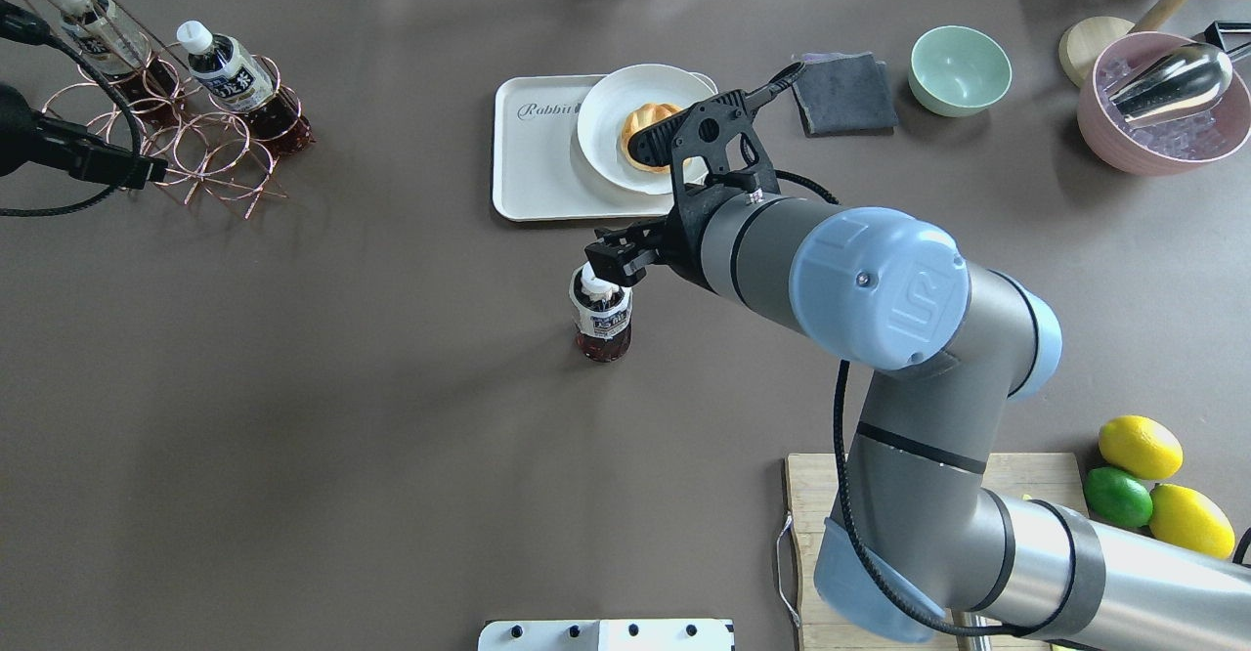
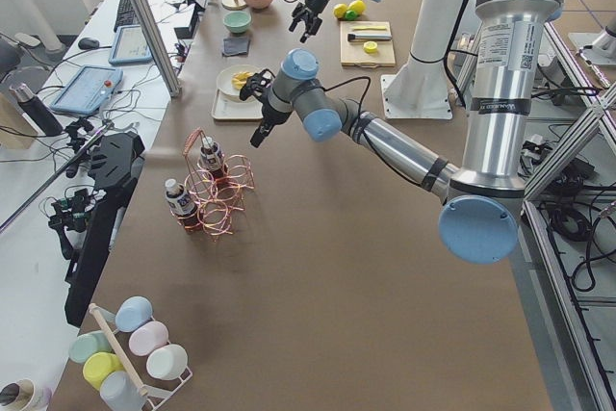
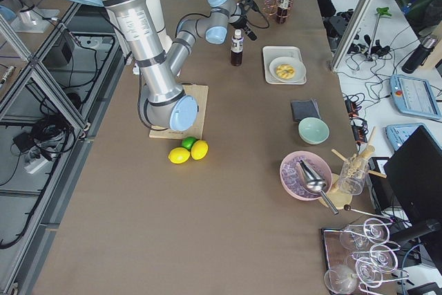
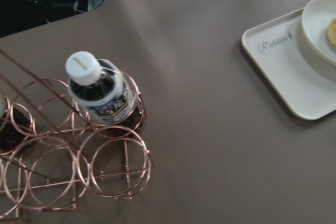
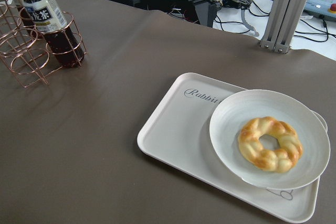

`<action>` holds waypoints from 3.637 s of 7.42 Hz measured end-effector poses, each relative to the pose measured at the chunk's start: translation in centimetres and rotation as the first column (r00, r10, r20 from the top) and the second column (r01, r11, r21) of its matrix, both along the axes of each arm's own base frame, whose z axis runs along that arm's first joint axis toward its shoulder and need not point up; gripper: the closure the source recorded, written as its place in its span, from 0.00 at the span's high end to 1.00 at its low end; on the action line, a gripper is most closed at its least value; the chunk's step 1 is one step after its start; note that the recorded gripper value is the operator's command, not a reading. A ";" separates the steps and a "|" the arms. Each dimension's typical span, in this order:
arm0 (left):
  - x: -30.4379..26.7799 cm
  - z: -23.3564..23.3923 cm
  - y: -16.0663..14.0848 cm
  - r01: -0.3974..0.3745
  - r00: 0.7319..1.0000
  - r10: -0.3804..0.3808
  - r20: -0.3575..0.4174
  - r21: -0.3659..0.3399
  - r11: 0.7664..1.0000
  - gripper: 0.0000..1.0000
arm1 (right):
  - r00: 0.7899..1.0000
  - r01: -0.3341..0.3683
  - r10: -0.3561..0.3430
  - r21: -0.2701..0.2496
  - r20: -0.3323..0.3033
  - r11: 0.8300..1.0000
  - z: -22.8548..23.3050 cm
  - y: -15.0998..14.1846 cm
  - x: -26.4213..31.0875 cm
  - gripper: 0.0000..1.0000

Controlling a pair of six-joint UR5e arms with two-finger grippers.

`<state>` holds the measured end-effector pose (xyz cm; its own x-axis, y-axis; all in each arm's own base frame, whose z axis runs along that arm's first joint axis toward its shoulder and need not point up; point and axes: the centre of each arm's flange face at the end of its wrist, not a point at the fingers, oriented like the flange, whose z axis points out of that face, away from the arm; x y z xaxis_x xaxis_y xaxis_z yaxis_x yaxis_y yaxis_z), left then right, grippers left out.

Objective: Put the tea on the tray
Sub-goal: 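Lower the right gripper around the standing bottle and close it, then lift the bottle with the right gripper and carry it onto the tray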

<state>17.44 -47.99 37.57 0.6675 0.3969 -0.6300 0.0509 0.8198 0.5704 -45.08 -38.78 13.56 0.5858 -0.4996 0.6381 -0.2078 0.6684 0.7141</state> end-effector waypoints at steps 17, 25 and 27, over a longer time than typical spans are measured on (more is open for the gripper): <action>-2.2 5.7 0.8 -0.035 0.999 0.035 -0.002 -0.065 0.997 0.98 | 0.995 -0.099 0.099 -0.025 0.001 0.995 -0.1 4.5 -6.5 0.70; -2.2 5.4 0.9 -0.040 0.999 0.040 -0.009 -0.065 0.997 0.98 | 0.991 -0.129 0.129 -0.011 0.045 0.992 -4.1 2.0 -4.5 0.00; -2.8 5.3 0.9 -0.048 0.999 0.046 -0.027 -0.074 0.996 0.98 | 0.983 -0.178 0.179 -0.025 0.048 0.984 -7.5 -2.2 -1.9 0.00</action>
